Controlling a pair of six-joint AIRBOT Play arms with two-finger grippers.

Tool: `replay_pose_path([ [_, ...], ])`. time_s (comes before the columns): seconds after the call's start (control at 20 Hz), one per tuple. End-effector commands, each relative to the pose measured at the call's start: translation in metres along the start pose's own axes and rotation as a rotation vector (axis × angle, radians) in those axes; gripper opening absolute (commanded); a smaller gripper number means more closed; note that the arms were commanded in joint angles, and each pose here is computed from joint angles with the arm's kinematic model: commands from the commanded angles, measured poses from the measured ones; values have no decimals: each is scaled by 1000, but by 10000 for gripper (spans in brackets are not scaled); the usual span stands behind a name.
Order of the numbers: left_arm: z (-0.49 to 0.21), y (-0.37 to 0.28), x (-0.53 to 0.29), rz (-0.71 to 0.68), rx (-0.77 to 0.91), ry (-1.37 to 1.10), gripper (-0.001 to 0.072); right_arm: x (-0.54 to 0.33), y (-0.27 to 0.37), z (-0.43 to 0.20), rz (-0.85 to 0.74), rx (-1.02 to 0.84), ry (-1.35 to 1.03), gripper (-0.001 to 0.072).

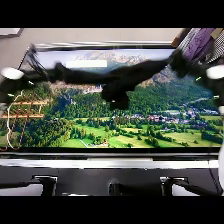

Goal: Fold the clothes and pants, and hang the long-sleeved shirts on hangers.

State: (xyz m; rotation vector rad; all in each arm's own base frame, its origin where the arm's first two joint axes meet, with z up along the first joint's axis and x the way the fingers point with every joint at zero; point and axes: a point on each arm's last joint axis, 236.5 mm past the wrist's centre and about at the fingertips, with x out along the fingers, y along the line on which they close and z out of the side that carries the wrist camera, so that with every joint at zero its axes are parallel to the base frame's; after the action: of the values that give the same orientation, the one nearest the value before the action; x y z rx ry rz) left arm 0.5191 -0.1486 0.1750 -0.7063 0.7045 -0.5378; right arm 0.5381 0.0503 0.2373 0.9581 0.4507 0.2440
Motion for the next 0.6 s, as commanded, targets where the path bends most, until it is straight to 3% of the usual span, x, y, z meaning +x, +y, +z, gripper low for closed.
replay_pose_path([
  [0.0, 81, -89, -117, 85, 233, -276, 25, -109, 131, 64, 123, -236, -239, 43],
  [0.15, 97, -171, -219, 76, 357, -491, 26, -210, 209, 74, 161, -395, -401, 44],
  [0.35, 63, -247, -326, 71, 504, -688, 27, -316, 274, 43, 258, -513, -514, 44],
  [0.55, 40, -263, -412, 179, 516, -884, 27, -391, 296, 32, 264, -568, -667, 44],
])
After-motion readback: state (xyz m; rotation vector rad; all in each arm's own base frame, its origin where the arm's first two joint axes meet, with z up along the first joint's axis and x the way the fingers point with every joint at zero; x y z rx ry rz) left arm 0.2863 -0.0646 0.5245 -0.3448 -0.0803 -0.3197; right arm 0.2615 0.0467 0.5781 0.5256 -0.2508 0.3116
